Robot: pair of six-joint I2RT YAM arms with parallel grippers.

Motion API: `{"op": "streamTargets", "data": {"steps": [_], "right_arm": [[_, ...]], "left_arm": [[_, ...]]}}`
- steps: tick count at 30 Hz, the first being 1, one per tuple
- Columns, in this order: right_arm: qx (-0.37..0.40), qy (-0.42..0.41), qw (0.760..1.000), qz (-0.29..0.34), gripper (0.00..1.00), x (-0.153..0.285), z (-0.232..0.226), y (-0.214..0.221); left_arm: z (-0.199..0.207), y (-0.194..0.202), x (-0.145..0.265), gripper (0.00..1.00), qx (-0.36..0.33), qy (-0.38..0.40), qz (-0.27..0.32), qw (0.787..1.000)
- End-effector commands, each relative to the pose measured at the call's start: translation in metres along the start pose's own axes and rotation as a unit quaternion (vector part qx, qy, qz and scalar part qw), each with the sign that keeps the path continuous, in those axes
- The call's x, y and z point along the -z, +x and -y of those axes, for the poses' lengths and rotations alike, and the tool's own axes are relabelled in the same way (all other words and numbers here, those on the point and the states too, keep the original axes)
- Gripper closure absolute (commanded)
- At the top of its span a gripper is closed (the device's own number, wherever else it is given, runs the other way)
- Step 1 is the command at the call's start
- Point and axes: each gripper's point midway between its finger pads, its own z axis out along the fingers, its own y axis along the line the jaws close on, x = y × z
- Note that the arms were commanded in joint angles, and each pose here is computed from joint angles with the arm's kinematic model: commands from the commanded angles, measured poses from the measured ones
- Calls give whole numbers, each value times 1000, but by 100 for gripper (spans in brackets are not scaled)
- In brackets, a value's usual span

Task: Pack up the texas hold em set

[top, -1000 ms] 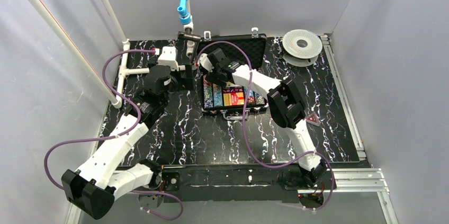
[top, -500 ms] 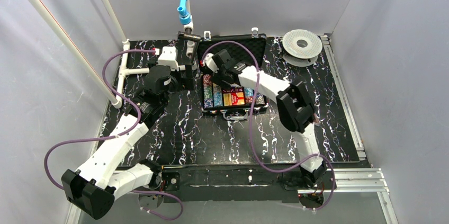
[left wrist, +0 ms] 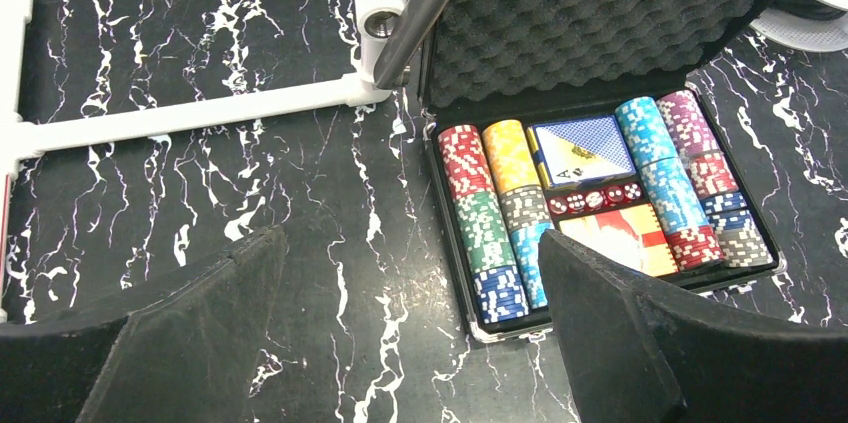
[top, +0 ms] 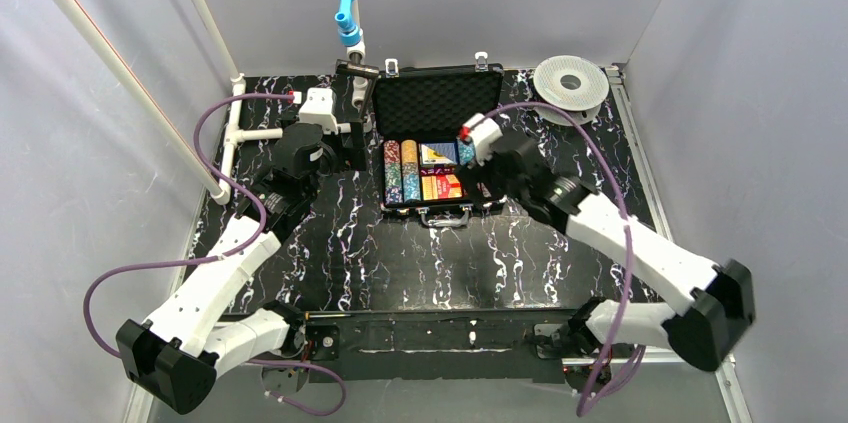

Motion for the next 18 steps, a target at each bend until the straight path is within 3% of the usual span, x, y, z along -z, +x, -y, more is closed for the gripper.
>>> {"op": "streamTargets", "data": {"steps": [1,4,9,13,18], "right_arm": [[-152,74,985,28,1,29,18,25],[-259,144,954,53,2,59,45,43],[-434,122,893,20,2,82,67,77],[-475,99,874,-43,2,75,70,97],[-510,127,841,-126,3,59,75,126]], "left_arm": [[-1,-11,5,0,9,2,15,1000],[-1,-13,6,0,10,3,19,1000],[6,-19,4,0,17,14,17,1000],[17,-39,5,0,40,28,-3,999],[28,-76,11,1,52,53,27,997]]}}
